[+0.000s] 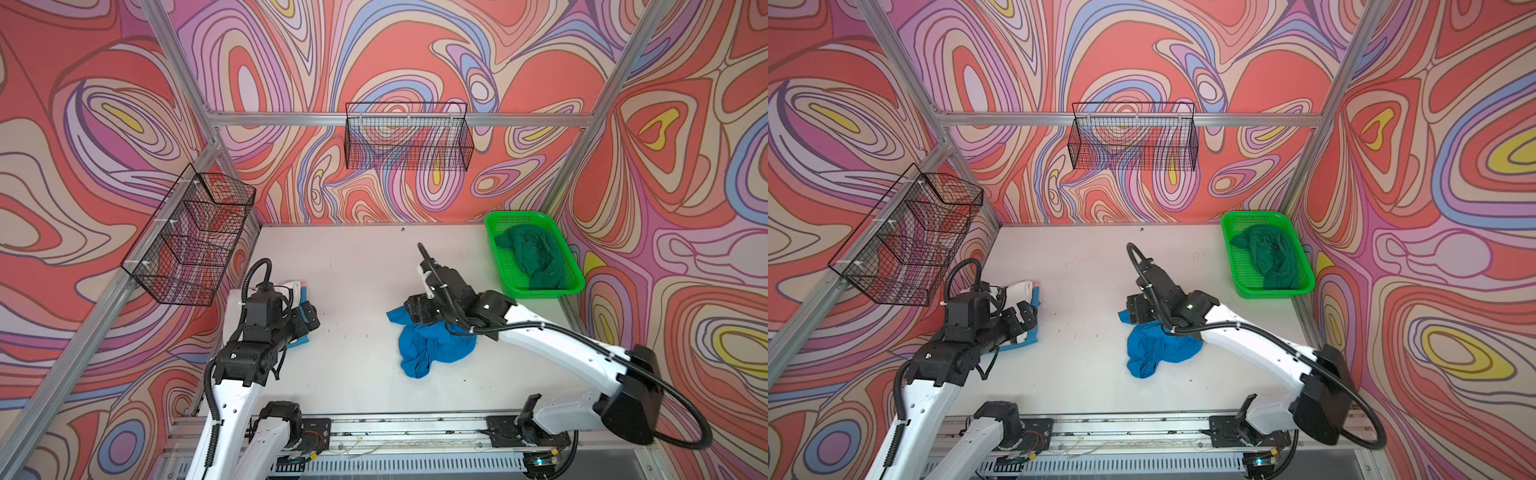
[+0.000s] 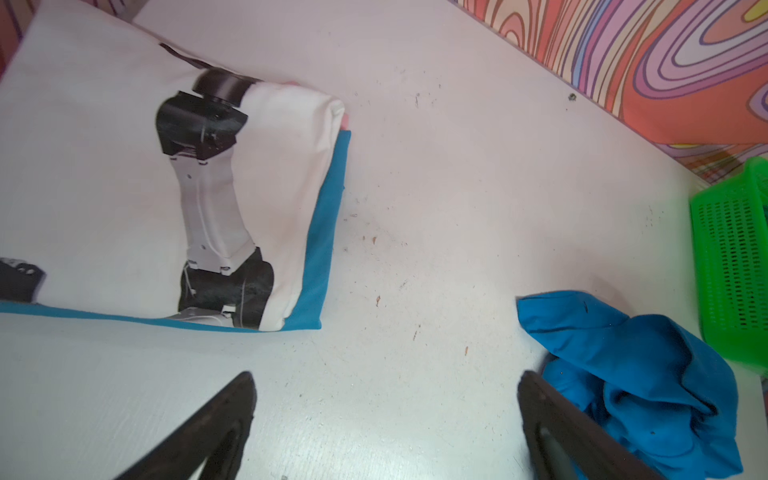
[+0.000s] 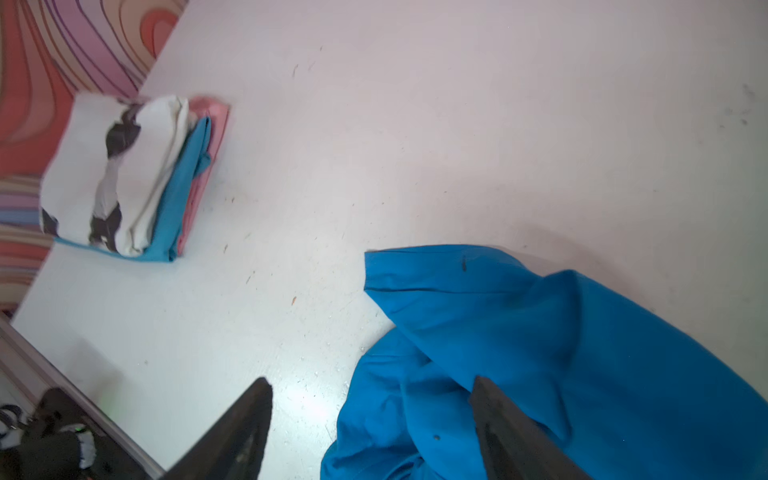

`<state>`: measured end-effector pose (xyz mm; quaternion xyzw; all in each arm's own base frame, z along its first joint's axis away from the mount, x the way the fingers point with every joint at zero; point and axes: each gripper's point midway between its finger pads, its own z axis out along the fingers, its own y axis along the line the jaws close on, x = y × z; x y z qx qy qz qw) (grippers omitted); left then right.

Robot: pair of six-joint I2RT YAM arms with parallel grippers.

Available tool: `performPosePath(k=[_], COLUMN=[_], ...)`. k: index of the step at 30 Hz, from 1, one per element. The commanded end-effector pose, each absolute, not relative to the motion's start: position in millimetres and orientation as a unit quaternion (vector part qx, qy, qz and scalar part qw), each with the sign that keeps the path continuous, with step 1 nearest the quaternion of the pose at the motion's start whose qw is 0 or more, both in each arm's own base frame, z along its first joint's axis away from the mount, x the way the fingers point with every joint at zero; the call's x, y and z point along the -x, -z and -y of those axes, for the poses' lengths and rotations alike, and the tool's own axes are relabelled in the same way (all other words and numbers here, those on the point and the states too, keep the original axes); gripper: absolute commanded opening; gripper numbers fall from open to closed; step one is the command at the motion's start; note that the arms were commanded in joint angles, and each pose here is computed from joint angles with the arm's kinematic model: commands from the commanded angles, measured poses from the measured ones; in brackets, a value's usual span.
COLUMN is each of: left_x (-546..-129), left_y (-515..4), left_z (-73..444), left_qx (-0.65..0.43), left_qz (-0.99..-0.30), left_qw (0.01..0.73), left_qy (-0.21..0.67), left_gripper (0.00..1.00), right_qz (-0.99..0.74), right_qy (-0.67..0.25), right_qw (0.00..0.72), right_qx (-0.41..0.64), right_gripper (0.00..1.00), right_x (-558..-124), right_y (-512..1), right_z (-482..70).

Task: Fold and stack the t-shirts
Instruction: 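Grasp an edge of the blue shirt with the right gripper and lift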

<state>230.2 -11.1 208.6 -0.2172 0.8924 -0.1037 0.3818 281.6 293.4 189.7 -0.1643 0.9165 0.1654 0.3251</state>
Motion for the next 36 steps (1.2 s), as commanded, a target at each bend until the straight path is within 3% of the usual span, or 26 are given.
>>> performPosePath(k=[1,9,18,30,36], left_x=[-220,-216,-215,-215,-215], left_y=[-216,-221,-222,-223,-223], left_z=[-6,-10,-9,-8,-8], left_qx=[0.245,0.249,0.245,0.243,0.244], left_qz=[-0.881,-0.874,-0.873,-0.873,-0.873], left_qw=[0.398,0.413,0.416,0.417,0.418], left_qy=[0.066,0.063,0.066,0.069,0.069], left_gripper=[1.0,1.0,1.0,1.0,1.0], right_qz=[-0.919,-0.925,-0.925,-0.938,-0.947], right_qy=[-0.084,-0.026,0.025,0.039,0.033], right_qw=[0.311,0.255,0.236,0.212,0.19], right_qx=[0.229,0.281,0.297,0.273,0.258], right_gripper=[0.78,0.71,0.47,0.38,0.26], right_x=[-291,-316,-332,-341,-343], right_y=[-161,-88,-44,-14,-1], right_z=[-311,-351,-357,-341,-328])
